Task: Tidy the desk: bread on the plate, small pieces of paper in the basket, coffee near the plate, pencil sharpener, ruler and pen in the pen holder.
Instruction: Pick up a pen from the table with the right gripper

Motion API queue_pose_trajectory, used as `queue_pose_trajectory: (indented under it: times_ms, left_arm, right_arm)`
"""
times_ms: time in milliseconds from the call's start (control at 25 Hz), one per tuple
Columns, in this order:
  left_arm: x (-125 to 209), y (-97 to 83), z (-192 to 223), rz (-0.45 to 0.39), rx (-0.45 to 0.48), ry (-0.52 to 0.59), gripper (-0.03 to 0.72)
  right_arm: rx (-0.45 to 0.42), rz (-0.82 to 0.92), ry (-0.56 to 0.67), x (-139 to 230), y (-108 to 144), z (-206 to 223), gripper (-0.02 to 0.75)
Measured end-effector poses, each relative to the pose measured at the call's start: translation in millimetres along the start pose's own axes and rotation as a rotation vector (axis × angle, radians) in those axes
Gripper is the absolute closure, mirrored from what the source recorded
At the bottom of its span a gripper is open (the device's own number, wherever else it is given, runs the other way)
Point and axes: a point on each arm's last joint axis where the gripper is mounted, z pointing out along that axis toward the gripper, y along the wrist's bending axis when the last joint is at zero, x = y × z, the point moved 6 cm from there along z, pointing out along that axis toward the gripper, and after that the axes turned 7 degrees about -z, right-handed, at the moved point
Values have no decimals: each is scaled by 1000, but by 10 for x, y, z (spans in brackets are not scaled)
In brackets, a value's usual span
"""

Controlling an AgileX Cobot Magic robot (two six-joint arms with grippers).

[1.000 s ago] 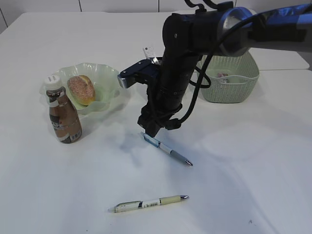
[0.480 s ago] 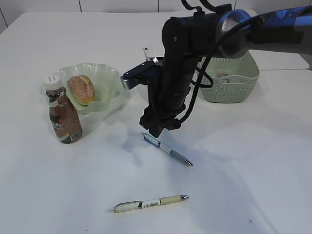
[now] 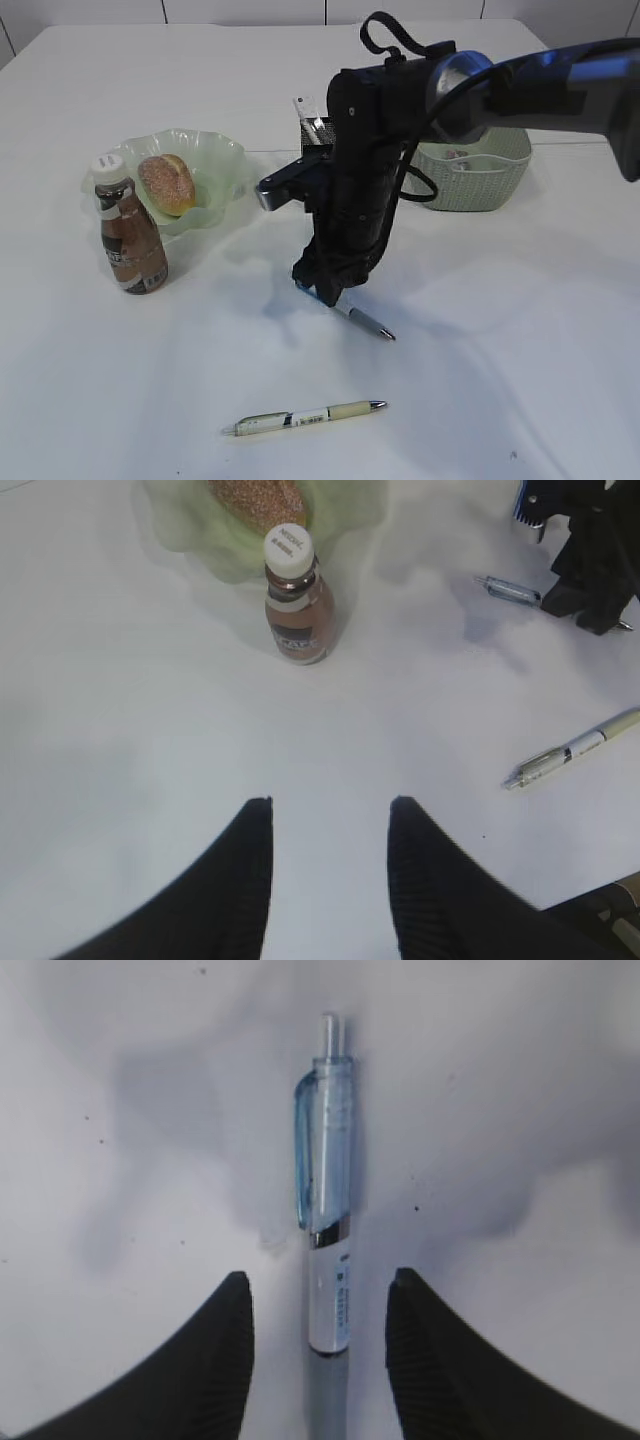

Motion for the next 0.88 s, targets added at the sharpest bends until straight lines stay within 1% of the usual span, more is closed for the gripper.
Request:
queue_pose_trajectory:
  times_ms: [120,240,480,720,880]
  left_arm:
    - [0,0,0,0,0,0,420]
    - [0,0,0,0,0,0,420]
    - [-1,3,0,1,-2,-1,420]
    - [-18,51,-1,12,-34,-12,420]
    - [-21,59,-2,13,-39,-14,420]
  right_arm:
    - [-4,3,38,53,-3,66,379]
    - [-4,3,46,64,-6,83,379]
    - [1,5,37,50,-13,82,379]
    - [10,5,20,23,-27,83,378]
    - [18,5,5,1,-39,83,378]
